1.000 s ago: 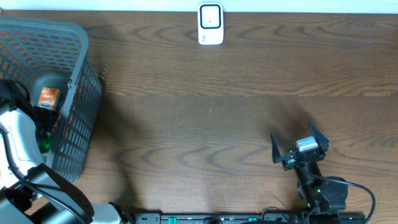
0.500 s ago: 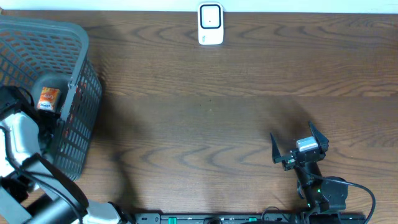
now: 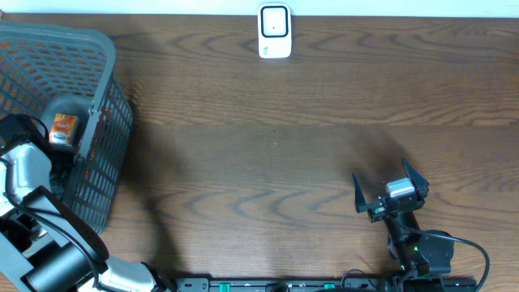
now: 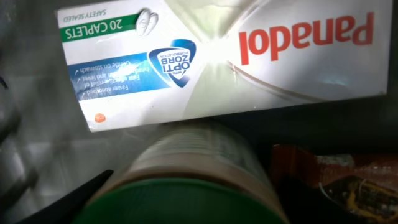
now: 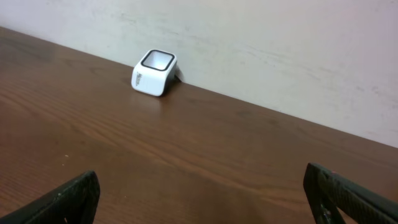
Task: Scan the item barcode
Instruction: 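Grasp the green-capped bottle with the left gripper and lift it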
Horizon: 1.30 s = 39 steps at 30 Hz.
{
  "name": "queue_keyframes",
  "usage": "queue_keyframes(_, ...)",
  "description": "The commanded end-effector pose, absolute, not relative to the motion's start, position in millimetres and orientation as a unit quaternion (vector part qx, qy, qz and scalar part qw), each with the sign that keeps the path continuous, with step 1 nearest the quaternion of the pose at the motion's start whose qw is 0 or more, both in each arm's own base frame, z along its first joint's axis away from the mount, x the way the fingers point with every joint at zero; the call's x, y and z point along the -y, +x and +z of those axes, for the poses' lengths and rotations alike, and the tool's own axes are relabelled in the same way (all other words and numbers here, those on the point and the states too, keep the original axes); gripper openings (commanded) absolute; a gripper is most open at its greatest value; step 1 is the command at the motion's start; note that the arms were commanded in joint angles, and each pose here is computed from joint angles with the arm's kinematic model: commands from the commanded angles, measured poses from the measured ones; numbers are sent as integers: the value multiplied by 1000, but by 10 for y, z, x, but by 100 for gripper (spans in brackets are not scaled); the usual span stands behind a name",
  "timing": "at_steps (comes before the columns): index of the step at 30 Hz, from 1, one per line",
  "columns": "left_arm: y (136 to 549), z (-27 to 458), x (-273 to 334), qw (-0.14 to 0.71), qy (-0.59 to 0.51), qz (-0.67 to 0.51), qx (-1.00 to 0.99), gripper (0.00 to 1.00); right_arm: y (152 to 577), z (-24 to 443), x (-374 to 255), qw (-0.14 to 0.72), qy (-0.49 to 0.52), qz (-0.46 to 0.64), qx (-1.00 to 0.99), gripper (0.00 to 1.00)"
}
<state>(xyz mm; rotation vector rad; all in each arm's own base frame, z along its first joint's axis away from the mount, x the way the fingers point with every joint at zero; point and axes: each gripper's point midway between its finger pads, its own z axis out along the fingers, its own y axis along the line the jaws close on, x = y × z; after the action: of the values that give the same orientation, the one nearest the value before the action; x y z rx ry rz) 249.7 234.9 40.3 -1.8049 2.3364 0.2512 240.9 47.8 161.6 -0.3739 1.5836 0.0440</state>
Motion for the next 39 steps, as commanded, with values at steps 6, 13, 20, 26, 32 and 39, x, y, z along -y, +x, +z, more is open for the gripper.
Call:
queue_keyframes(6, 2462, 538, -2341, 100, -605, 88, -785, 71, 2410, 1613, -461, 687, -160, 22, -708, 99)
queue_keyframes(13, 2505, 1065, -2375, 181, -604, 89, -771, 65, 2410, 1613, -461, 687, -160, 22, -708, 99)
queue_keyframes(20, 2477, 1594, -2343, 259, -598, 87, -754, 61, 2410, 1613, -461, 687, -160, 22, -708, 99)
queue_keyframes(26, 2556, 1933, -2131, 314, -578, 28, -753, 61, 2410, 1613, -461, 687, -160, 22, -708, 99)
queue_keyframes(32, 2705, 2543, -1746, 412, -516, -75, -747, 65, 2410, 1613, -461, 687, -160, 22, -708, 99)
queue_keyframes(39, 2688, 3547, -1158, 561, -380, -178, -714, 66, 2409, 1614, -461, 687, -160, 22, -708, 99)
